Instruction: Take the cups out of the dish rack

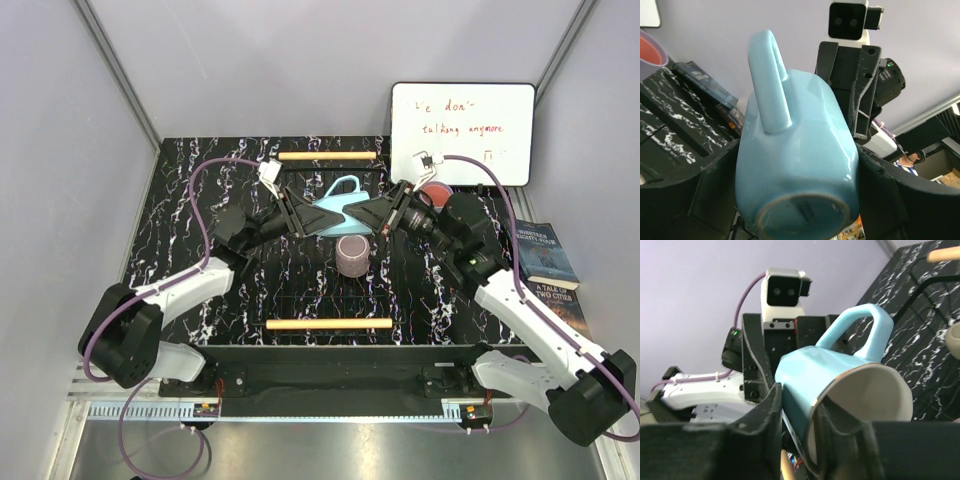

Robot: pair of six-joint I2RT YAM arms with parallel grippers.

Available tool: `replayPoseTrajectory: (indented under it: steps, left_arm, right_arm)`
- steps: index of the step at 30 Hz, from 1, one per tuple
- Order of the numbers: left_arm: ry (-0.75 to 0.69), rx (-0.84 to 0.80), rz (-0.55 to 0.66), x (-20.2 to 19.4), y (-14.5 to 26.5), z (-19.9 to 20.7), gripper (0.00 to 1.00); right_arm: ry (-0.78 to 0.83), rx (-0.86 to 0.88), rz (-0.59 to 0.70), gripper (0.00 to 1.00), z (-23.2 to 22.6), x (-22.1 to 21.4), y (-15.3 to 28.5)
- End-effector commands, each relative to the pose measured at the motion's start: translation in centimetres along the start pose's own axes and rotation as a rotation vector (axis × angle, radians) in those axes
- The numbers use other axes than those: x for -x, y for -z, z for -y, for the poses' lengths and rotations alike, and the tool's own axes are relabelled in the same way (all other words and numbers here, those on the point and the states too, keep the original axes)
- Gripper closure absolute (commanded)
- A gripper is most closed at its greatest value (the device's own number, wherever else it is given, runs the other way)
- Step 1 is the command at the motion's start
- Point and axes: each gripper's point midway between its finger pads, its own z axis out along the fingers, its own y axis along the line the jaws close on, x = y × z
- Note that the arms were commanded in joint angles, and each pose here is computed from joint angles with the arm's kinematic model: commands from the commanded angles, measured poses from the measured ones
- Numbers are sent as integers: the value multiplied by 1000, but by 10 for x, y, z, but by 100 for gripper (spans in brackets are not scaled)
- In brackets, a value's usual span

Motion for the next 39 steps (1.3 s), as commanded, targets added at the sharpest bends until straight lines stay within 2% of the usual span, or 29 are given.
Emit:
replayPoseTrajectory:
  steps: [1, 5, 6, 7, 11, 12, 14, 20, 23, 24, 25, 26, 28, 29, 34, 39]
  left_arm:
    - [-103, -155, -20, -7, -7, 46, 100]
    - [-104, -122, -31, -7, -10, 37, 99]
    - [-97, -104, -40, -7, -11, 34, 93]
    - [-98, -93, -44, -6, -11, 31, 67]
    - [-103, -2, -16, 10, -6, 14, 5]
    - [-68, 71, -23, 10, -4, -1, 1]
    - [-106, 139, 23, 30, 1, -9, 1]
    - [-86, 357, 139, 65, 24, -38, 1]
    - [-91, 513, 197, 75, 41, -57, 1]
    - [-73, 589, 192, 73, 49, -65, 1]
    - [-81, 647, 229, 80, 56, -71, 1]
    - [-91, 687, 236, 81, 61, -74, 1]
    - [-81, 801, 267, 83, 79, -83, 1]
    - [-85, 831, 271, 82, 84, -86, 1]
    - [-76, 1017, 295, 79, 116, -98, 1]
    - [-62, 1177, 265, 69, 144, -112, 1]
  right_arm:
    - [43, 71, 7, 99, -17, 4, -5]
    - [41, 52, 21, 100, -15, 3, 2]
    - [40, 34, 34, 100, -13, 5, 4]
    - [53, 23, 38, 100, -14, 5, 9]
    - [87, -50, 80, 100, -12, 12, 26]
    - [87, -89, 88, 100, -7, 14, 30]
    - [114, -112, 108, 100, -8, 19, 38]
    - [132, -213, 132, 100, 2, 23, 53]
    - [156, -378, 142, 100, 24, 33, 62]
    - [176, -480, 216, 100, 30, 56, 70]
    - [193, -619, 146, 100, 58, 45, 77]
    - [219, -745, 179, 100, 74, 56, 89]
    - [252, -926, 125, 100, 98, 57, 102]
    - [277, -1029, 142, 100, 111, 64, 114]
    - [326, -1287, 61, 100, 157, 55, 131]
    - [274, -1416, -33, 100, 206, 34, 134]
